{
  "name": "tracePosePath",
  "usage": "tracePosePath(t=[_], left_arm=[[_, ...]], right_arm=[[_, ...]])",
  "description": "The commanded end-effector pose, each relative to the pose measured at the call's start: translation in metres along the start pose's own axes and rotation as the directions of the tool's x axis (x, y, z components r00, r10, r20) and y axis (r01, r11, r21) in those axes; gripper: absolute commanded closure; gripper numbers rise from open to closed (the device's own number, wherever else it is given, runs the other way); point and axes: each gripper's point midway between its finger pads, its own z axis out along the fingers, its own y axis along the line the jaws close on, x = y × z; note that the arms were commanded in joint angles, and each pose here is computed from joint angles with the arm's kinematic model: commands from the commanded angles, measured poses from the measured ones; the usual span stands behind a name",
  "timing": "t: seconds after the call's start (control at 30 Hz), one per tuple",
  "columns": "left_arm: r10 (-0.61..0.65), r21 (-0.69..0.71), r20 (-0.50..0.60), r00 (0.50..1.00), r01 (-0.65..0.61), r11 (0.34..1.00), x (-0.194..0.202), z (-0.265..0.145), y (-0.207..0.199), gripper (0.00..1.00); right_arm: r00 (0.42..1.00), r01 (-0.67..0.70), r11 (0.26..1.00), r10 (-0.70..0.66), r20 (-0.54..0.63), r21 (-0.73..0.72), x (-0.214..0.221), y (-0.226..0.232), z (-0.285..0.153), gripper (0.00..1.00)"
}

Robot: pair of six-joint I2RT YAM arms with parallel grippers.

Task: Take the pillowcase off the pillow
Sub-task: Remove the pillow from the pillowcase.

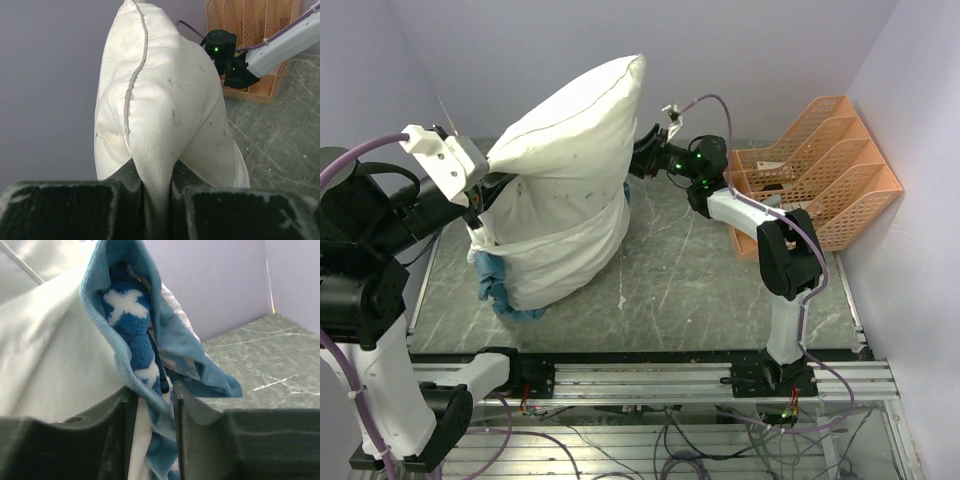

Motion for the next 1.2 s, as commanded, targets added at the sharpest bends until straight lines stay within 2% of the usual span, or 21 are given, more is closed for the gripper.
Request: tracePosePath(t=[0.0,0.03,0.07,0.17,0.27,0.4,0.5,0.6,0.67,0.77,0.83,0.93,1.0,1.03,1.07,1.13,1.17], left_arm=[[0.117,-0.060,0.053,0.992,-0.114,0.992,-0.027,-0.014,0.006,0.93],[0.127,-0.070,0.054,0.990,-0.123,0.990,-0.028,-0.015,0.007,0.93],[0.136,-0.080,0.052,0.989,-0.132,0.988,-0.029,-0.016,0.009,0.93],[0.168,-0.124,0.049,0.985,-0.161,0.979,-0.031,-0.018,0.017,0.93],[0.198,-0.188,0.050,0.979,-0.186,0.964,-0.036,-0.021,0.028,0.93],[0.247,-0.301,0.073,0.966,-0.215,0.929,-0.050,-0.028,0.046,0.93],[0.271,-0.370,0.085,0.959,-0.222,0.902,-0.060,-0.036,0.056,0.93],[0.290,-0.424,0.090,0.953,-0.226,0.877,-0.067,-0.042,0.064,0.93],[0.297,-0.450,0.099,0.950,-0.224,0.865,-0.072,-0.045,0.068,0.93],[0.304,-0.486,0.118,0.945,-0.212,0.848,-0.080,-0.048,0.074,0.93],[0.310,-0.509,0.136,0.941,-0.202,0.837,-0.086,-0.051,0.077,0.93],[0.320,-0.543,0.167,0.933,-0.184,0.819,-0.095,-0.056,0.082,0.93],[0.314,-0.543,0.170,0.934,-0.177,0.821,-0.094,-0.054,0.083,0.93],[0.307,-0.524,0.168,0.937,-0.179,0.832,-0.091,-0.051,0.081,0.93],[0.288,-0.500,0.164,0.943,-0.172,0.849,-0.085,-0.046,0.078,0.93],[0.226,-0.421,0.157,0.961,-0.141,0.896,-0.070,-0.031,0.069,0.93],[0.189,-0.367,0.150,0.970,-0.123,0.922,-0.060,-0.022,0.063,0.93]], right_arm=[[0.999,-0.027,0.998,0.029,-0.029,0.051,0.023,-0.011,-0.001,0.81],[0.999,-0.041,0.996,0.043,-0.023,0.083,0.026,-0.017,-0.006,0.97],[0.998,-0.060,0.990,0.063,-0.018,0.130,0.031,-0.026,-0.013,1.00],[0.994,-0.100,0.960,0.107,-0.014,0.262,0.054,-0.052,-0.036,1.00],[0.986,-0.129,0.900,0.160,-0.040,0.415,0.090,-0.081,-0.061,1.00],[0.958,-0.187,0.759,0.281,-0.055,0.624,0.158,-0.121,-0.100,1.00],[0.934,-0.168,0.655,0.344,-0.094,0.737,0.213,-0.134,-0.127,1.00],[0.904,-0.101,0.613,0.386,-0.186,0.784,0.264,-0.130,-0.141,1.00],[0.879,-0.032,0.613,0.394,-0.270,0.789,0.296,-0.118,-0.142,1.00],[0.854,0.042,0.598,0.395,-0.339,0.800,0.323,-0.105,-0.149,1.00],[0.848,0.061,0.568,0.404,-0.343,0.821,0.328,-0.103,-0.157,1.00],[0.870,0.083,0.501,0.385,-0.308,0.861,0.307,-0.104,-0.173,1.00],[0.927,0.091,0.522,0.267,-0.264,0.848,0.244,-0.097,-0.159,0.98],[0.950,0.109,0.553,0.187,-0.250,0.826,0.208,-0.088,-0.147,0.93],[0.966,0.140,0.591,0.094,-0.240,0.794,0.168,-0.076,-0.133,0.84],[0.972,0.217,0.659,-0.076,-0.223,0.721,0.089,-0.046,-0.104,0.50],[0.963,0.266,0.685,-0.154,-0.222,0.679,0.050,-0.028,-0.089,0.41]])
